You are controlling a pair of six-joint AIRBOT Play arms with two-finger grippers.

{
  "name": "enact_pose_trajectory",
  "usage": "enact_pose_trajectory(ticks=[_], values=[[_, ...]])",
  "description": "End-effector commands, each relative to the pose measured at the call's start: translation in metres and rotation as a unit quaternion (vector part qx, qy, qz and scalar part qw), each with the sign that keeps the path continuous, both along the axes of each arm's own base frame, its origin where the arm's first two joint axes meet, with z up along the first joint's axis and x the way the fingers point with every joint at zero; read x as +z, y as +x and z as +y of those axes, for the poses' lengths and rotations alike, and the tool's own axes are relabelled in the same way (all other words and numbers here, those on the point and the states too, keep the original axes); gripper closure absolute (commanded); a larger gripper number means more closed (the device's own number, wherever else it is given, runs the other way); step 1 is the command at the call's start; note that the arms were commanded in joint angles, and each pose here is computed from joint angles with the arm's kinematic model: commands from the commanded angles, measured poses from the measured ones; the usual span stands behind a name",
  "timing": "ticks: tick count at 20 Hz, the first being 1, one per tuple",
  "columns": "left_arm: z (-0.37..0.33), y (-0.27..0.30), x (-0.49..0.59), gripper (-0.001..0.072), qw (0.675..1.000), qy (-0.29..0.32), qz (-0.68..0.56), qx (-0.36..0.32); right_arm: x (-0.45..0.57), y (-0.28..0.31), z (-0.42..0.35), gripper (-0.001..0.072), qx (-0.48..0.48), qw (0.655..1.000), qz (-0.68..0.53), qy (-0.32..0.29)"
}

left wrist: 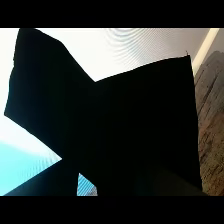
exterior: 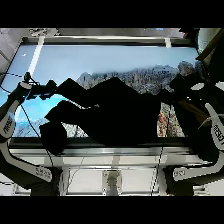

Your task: Fold the clothes and pants, and hang the long-sleeved shirts on hangers.

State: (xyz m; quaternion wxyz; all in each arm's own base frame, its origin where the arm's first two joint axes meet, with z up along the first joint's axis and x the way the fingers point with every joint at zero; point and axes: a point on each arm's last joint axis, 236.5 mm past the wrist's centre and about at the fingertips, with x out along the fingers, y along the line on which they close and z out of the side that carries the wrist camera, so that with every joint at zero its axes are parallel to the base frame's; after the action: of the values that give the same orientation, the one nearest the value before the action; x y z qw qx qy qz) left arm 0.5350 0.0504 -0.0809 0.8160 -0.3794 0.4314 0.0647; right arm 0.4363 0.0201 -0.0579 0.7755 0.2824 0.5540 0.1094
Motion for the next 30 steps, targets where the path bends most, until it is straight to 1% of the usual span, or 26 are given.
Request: enact_pose_trajectory(ticks=[1, 2, 3, 4, 5, 9, 11, 13, 16, 18, 19, 20, 23, 26, 28, 30], values=[[-0.006, 0.011, -0.007, 0.0371, 1.0, -0.005, -0.002, 0.001, 0.0, 0.0, 0.0, 0.0246, 0.0, 1.0, 0.0, 0.0], [-0.005, 0.012, -0.008, 0.0373, 1.0, -0.004, -0.003, 0.001, 0.0, 0.0, 0.0, 0.0246, 0.0, 1.0, 0.0, 0.0], [-0.005, 0.014, -0.008, 0.0453, 1.0, -0.004, -0.004, 0.001, 0.0, 0.0, 0.0, 0.0246, 0.0, 1.0, 0.0, 0.0], [-0.004, 0.016, -0.007, 0.0596, 1.0, -0.003, -0.006, 0.002, 0.0, 0.001, 0.0, 0.0246, -0.001, 1.0, -0.001, -0.001], [-0.001, 0.019, -0.005, 0.0703, 1.0, 0.002, -0.012, 0.006, 0.0, 0.001, 0.0, 0.0246, -0.001, 1.0, -0.001, -0.001], [0.004, 0.026, 0.006, 0.07, 0.999, 0.015, -0.03, 0.001, 0.0, 0.0, 0.0, 0.0247, 0.0, 1.0, -0.001, -0.001], [0.011, 0.03, 0.027, 0.0701, 0.998, 0.037, -0.054, -0.012, -0.004, -0.002, -0.005, 0.0247, 0.005, 1.0, 0.003, -0.014], [0.023, 0.033, 0.067, 0.0701, 0.99, 0.09, -0.102, -0.038, -0.007, -0.007, -0.007, 0.0246, 0.014, 1.0, 0.01, -0.023], [0.039, 0.032, 0.154, 0.0701, 0.962, 0.186, -0.19, -0.063, -0.007, -0.009, -0.005, 0.0246, 0.016, 1.0, 0.014, -0.02], [0.05, 0.017, 0.186, 0.0702, 0.939, 0.267, -0.197, -0.089, -0.007, -0.01, -0.004, 0.0247, 0.016, 1.0, 0.018, -0.017], [0.061, 0.007, 0.189, 0.0702, 0.935, 0.29, -0.184, -0.084, -0.007, -0.012, -0.003, 0.0247, 0.018, 1.0, 0.02, -0.015], [0.076, -0.006, 0.181, 0.0703, 0.939, 0.298, -0.156, -0.069, -0.007, -0.013, -0.002, 0.0247, 0.02, 0.999, 0.023, -0.013], [0.113, -0.048, 0.119, 0.0702, 0.956, 0.285, -0.055, -0.035, -0.007, -0.015, -0.001, 0.0247, 0.023, 0.999, 0.026, -0.011], [0.137, -0.082, 0.066, 0.0702, 0.968, 0.251, 0.003, 0.002, -0.007, -0.01, -0.004, 0.0246, 0.015, 1.0, 0.017, -0.017], [0.146, -0.088, 0.051, 0.0702, 0.971, 0.235, 0.02, 0.021, -0.006, 0.003, -0.013, 0.0246, -0.013, 1.0, 0.0, -0.028], [0.149, -0.086, 0.049, 0.0702, 0.971, 0.235, 0.017, 0.028, -0.004, 0.018, -0.024, 0.0246, -0.048, 0.998, -0.021, -0.04]])
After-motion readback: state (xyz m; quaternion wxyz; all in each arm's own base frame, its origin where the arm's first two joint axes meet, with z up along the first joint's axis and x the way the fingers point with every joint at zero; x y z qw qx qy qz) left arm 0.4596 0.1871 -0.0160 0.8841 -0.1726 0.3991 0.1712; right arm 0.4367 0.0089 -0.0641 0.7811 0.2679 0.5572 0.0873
